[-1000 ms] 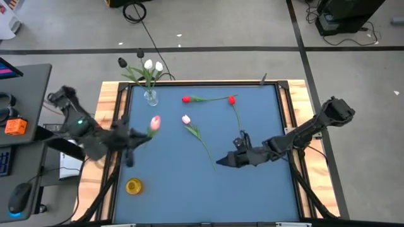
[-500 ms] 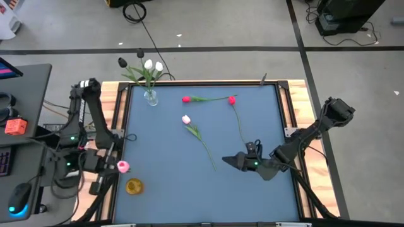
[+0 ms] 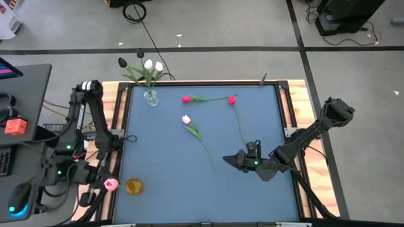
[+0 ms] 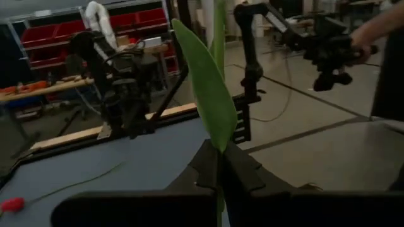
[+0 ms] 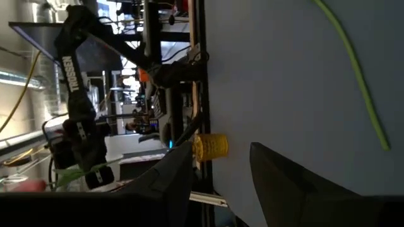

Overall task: Sort flowers into vase by color
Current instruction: Put the left pink tulip into the yellow vase

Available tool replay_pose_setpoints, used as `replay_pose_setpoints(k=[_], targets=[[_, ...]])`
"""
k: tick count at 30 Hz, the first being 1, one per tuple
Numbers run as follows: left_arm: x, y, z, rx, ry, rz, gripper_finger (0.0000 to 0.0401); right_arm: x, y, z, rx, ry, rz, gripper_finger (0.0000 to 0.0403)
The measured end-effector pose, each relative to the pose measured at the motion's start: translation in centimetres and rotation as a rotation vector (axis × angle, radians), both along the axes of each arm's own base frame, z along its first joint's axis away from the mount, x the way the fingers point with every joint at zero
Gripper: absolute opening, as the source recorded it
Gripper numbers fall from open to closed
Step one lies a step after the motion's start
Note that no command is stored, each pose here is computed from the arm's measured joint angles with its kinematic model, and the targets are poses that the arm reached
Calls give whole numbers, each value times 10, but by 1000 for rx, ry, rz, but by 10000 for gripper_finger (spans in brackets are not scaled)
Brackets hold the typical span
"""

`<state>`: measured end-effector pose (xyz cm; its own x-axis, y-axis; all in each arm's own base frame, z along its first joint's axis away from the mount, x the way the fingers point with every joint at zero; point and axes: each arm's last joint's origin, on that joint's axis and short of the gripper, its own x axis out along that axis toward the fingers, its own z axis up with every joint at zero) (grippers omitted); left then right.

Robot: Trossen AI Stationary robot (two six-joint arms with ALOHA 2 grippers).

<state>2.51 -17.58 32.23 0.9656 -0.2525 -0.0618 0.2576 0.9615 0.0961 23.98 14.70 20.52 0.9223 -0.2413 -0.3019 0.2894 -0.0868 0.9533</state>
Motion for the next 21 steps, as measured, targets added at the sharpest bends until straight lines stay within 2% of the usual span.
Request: replay_pose_setpoints(k=[14, 21], targets=[[2, -8, -7, -50, 2, 79, 9, 0, 0, 0, 2, -2, -12, 166], [3, -22, -24, 2, -7, 134, 9, 2, -2, -1, 5, 5, -2, 166]])
